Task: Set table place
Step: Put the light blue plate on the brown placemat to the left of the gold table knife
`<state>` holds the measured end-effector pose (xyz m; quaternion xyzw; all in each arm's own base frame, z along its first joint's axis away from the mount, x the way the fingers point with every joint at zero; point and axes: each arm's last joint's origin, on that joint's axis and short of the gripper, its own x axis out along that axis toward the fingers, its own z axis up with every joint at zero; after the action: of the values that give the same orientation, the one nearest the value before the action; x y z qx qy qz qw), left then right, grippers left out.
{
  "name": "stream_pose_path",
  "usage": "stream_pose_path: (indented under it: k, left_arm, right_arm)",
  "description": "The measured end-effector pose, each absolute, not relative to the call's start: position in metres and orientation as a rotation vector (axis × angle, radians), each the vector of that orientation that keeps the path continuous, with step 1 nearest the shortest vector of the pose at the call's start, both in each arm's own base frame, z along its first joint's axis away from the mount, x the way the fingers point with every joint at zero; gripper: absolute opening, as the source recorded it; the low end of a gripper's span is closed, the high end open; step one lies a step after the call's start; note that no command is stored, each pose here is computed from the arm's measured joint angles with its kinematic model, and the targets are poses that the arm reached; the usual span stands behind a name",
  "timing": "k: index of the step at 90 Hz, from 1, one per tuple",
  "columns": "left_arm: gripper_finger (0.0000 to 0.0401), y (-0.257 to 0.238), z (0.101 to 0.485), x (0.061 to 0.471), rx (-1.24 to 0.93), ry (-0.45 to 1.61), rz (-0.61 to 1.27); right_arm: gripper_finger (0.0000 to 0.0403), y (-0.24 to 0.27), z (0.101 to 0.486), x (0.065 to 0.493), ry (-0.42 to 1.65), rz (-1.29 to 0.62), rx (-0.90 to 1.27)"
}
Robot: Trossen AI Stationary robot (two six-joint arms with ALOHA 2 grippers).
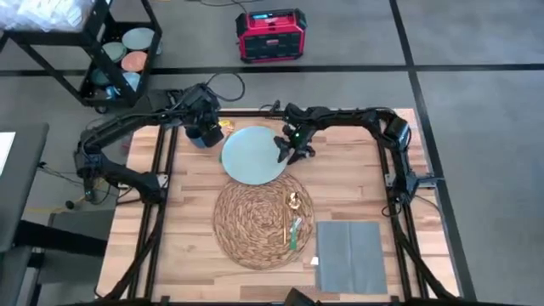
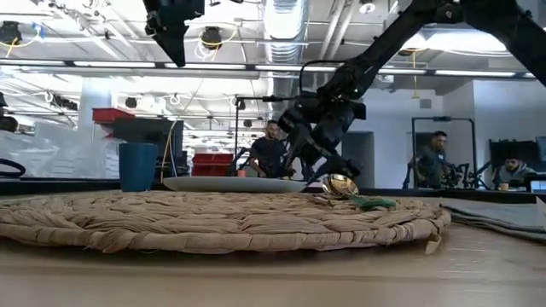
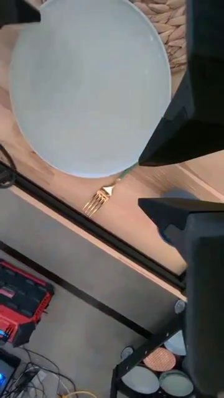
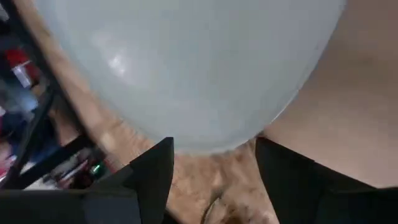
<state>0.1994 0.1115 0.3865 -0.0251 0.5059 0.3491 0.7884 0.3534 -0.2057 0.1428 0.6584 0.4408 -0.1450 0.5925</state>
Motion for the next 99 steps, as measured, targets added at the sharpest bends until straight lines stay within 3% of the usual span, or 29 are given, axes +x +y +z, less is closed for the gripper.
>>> stream_pose_path:
  k: [46, 58, 75, 99]
  left_arm:
    - [0.0076, 0.112, 0.386, 0.199, -0.046, 1.093, 0.747]
    - [0.0076, 0.112, 0.387, 0.199, -0.037, 1.097, 0.741]
    - [0.0076, 0.112, 0.387, 0.200, -0.038, 1.093, 0.742]
    - [0.0076, 0.113, 0.388, 0.202, -0.031, 1.056, 0.746]
  right_arm:
    - [0.0203, -0.208, 0.134, 0.356, 0.913, -0.416, 1.667]
    - [0.0147, -0.210, 0.136, 0.359, 0.880, -0.415, 1.685]
    - [0.0017, -0.209, 0.134, 0.357, 0.898, -0.425, 1.617]
    - [0.0000, -0.205, 0.142, 0.366, 0.853, -0.307, 1.569]
